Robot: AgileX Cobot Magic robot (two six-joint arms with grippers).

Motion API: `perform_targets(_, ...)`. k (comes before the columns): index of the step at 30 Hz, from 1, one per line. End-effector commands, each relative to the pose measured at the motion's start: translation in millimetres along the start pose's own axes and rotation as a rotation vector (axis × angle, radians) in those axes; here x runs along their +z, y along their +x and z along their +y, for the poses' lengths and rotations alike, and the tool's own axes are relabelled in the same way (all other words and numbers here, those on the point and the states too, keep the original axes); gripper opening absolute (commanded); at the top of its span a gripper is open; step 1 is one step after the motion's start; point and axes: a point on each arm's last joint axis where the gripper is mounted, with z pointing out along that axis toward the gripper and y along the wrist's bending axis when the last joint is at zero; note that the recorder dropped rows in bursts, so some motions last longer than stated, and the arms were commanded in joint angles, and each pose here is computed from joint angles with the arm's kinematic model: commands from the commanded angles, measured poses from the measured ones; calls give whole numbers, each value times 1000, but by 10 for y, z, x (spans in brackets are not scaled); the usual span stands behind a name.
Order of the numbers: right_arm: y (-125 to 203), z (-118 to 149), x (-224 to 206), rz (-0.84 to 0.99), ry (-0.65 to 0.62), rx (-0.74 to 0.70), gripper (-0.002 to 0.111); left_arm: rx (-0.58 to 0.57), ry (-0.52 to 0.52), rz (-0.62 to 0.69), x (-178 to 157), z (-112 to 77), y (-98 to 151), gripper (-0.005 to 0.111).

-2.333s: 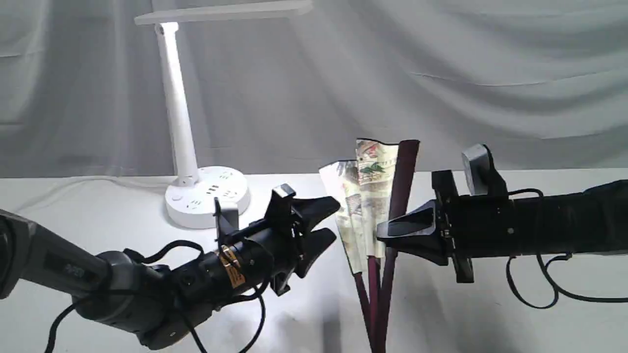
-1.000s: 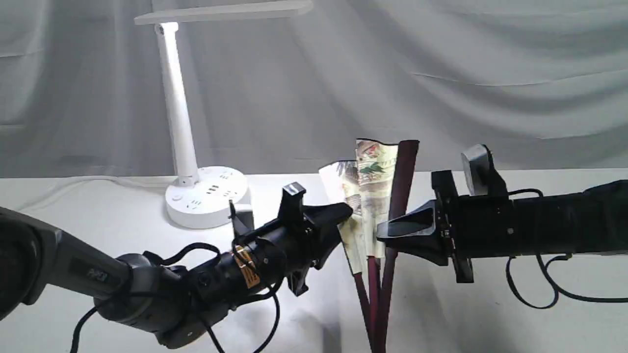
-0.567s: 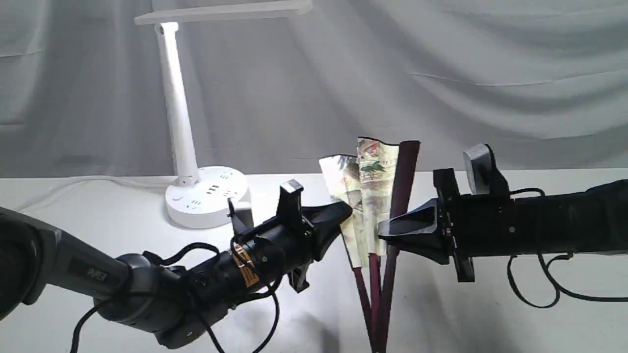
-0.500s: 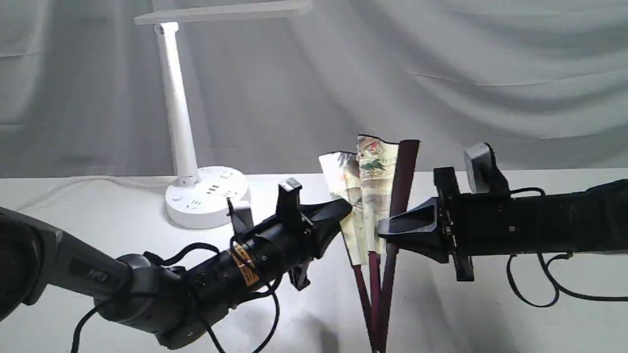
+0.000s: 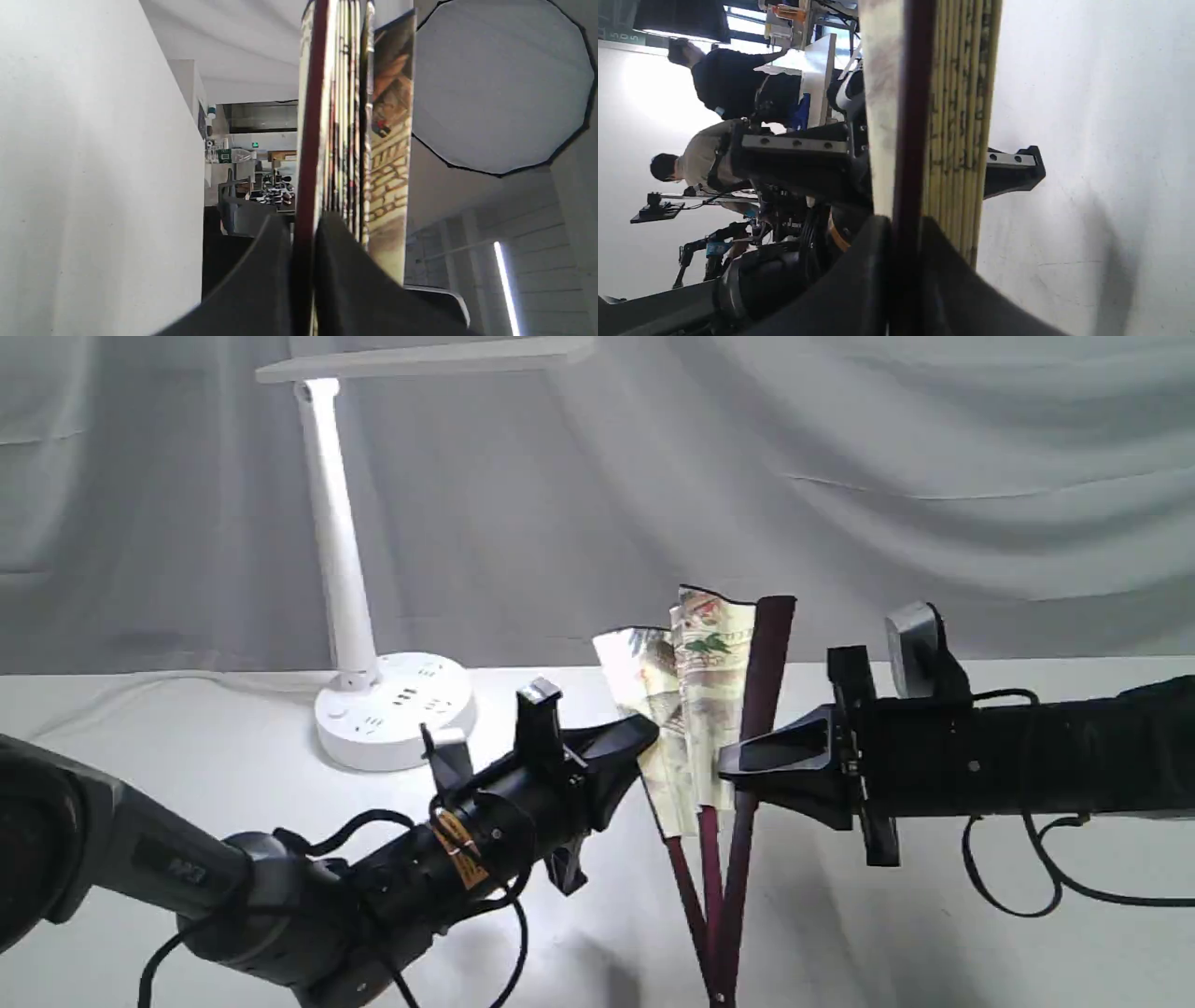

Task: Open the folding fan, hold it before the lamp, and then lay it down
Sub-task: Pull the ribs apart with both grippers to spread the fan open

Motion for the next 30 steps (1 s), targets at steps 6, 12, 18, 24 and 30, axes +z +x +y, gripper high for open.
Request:
perform_targets(6,-20,33,-40,-14,-9,-41,0,-33,22,-65,-86,-84,-16,0)
perform_targets(12,-66,23,-102,-52,-17,-32,0,-42,55,-109,-88,-210,-50,0)
perform_targets(18,-158,-21,-273,-126,-23,-9,0,-53,55,-152,-145,-236,-64,0)
perform_targets(24,-223,-73,-443,-179,-18,5,0,-56,52,-195,-205,-254,-77,0)
perform_targets(30,-286,-135,-647,-240,-11,20,0,-74,62,-231,-196,-262,-60,0)
